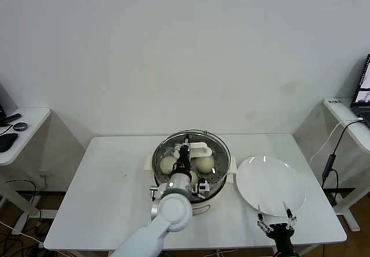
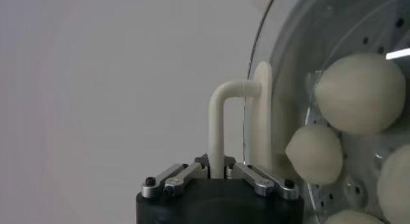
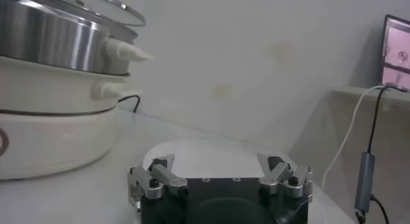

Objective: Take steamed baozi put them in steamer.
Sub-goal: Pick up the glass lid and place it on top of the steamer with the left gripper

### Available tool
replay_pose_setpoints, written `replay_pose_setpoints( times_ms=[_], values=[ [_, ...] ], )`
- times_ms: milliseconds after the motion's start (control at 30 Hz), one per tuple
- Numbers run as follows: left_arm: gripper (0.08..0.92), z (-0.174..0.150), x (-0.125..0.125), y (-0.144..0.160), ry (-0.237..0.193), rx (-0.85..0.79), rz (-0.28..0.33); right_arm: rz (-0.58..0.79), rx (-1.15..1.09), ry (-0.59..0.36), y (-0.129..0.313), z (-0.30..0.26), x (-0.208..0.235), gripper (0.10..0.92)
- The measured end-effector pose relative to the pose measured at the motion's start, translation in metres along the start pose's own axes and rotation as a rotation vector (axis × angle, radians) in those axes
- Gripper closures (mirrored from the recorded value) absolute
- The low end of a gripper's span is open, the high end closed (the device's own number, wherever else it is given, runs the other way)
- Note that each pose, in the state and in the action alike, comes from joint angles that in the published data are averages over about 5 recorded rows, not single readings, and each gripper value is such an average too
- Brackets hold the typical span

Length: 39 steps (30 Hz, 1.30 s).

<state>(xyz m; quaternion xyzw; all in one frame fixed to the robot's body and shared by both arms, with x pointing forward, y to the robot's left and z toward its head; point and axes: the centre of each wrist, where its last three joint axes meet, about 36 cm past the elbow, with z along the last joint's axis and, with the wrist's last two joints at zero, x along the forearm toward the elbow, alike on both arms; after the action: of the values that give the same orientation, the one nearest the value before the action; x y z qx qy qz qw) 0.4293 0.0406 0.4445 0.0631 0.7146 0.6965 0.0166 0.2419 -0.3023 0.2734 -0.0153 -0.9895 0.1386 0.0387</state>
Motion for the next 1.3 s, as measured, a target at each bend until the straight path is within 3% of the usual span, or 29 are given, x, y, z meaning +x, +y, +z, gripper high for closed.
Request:
replay_pose_setpoints(
  times_ms=[967,1067,1300],
  values=[
    [0.824,0.008,-0.001,-0.015,0.018,-0.003,0.007,-0.015,0.002,0.000,0.006,-0.001,0.000,0.200],
    [0.792,0.010,0.000,-0.017,0.015,-0.001,0.005,-0.017,0.003,0.001,0.007,-0.001,0.001,0.200],
    [0.596,0.017,0.006,-0.018,-0.003,0.025,-0.002,-0.023,0.005,0.002,0.009,-0.002,0.002,0.200]
  ],
)
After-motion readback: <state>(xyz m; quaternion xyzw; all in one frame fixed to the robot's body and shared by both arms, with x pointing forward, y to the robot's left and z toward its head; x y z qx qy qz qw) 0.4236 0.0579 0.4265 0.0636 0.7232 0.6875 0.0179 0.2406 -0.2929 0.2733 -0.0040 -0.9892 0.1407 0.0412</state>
